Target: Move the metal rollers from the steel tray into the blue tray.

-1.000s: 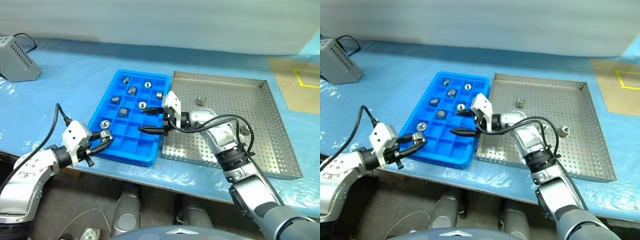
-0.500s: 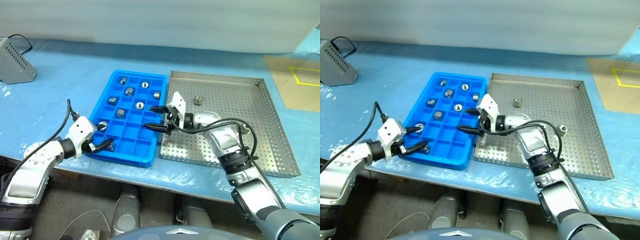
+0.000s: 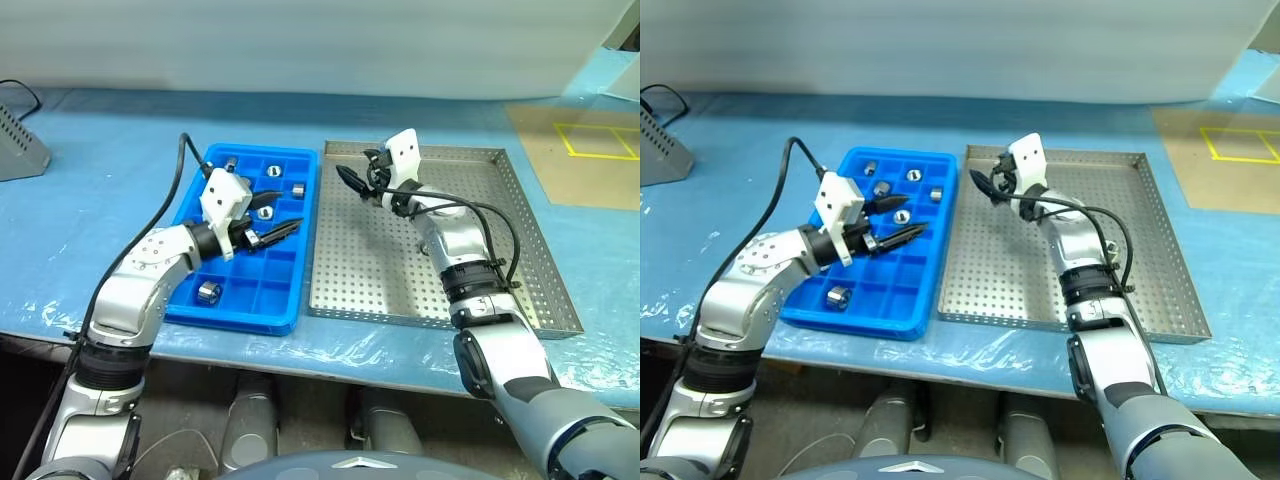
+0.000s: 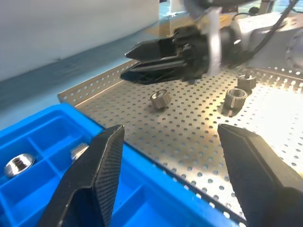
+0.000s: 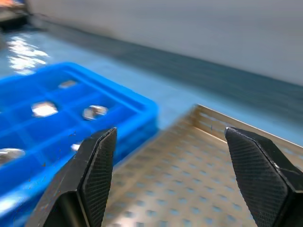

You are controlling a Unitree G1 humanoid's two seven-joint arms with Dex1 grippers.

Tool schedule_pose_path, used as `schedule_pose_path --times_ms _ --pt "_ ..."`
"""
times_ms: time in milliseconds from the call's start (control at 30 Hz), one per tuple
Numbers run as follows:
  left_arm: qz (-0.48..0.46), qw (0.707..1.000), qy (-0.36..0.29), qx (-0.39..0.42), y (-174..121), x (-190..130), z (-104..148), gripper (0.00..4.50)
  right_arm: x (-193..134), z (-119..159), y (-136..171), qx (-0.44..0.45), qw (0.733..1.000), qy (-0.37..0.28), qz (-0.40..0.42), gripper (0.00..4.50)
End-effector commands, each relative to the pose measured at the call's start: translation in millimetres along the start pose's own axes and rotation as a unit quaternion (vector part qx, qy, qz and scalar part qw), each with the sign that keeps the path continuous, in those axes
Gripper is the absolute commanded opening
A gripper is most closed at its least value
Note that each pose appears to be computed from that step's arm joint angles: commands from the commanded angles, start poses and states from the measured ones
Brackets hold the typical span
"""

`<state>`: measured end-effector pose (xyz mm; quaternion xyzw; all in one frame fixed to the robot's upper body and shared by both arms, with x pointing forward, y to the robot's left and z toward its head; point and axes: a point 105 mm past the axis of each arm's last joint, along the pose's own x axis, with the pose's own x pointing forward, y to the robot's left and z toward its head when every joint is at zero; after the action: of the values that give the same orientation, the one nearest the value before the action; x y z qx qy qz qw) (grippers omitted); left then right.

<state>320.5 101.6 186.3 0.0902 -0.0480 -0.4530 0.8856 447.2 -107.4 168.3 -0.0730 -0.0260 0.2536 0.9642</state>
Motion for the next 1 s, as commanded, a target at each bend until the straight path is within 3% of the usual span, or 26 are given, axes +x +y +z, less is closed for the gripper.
schedule_pose_path --times_ms 33,200,767,1000 --pt "-0.003 1.000 -0.013 0.016 -1 4 9 3.31 6 3 -17 -0.019 0.998 -0.003 -0.060 3.76" --pt "-0.009 1.000 -0.007 0.018 -5 4 6 3.31 9 -9 -33 0.009 0.992 0.020 -0.120 3.76" --pt "-0.015 0.999 0.030 0.023 -4 -6 -14 3.31 -11 -80 -26 0.072 0.984 0.119 -0.115 3.76" --pt "-0.014 0.999 0.037 0.031 -6 -5 -13 3.31 -16 -88 -25 0.091 0.982 0.121 -0.114 3.76"
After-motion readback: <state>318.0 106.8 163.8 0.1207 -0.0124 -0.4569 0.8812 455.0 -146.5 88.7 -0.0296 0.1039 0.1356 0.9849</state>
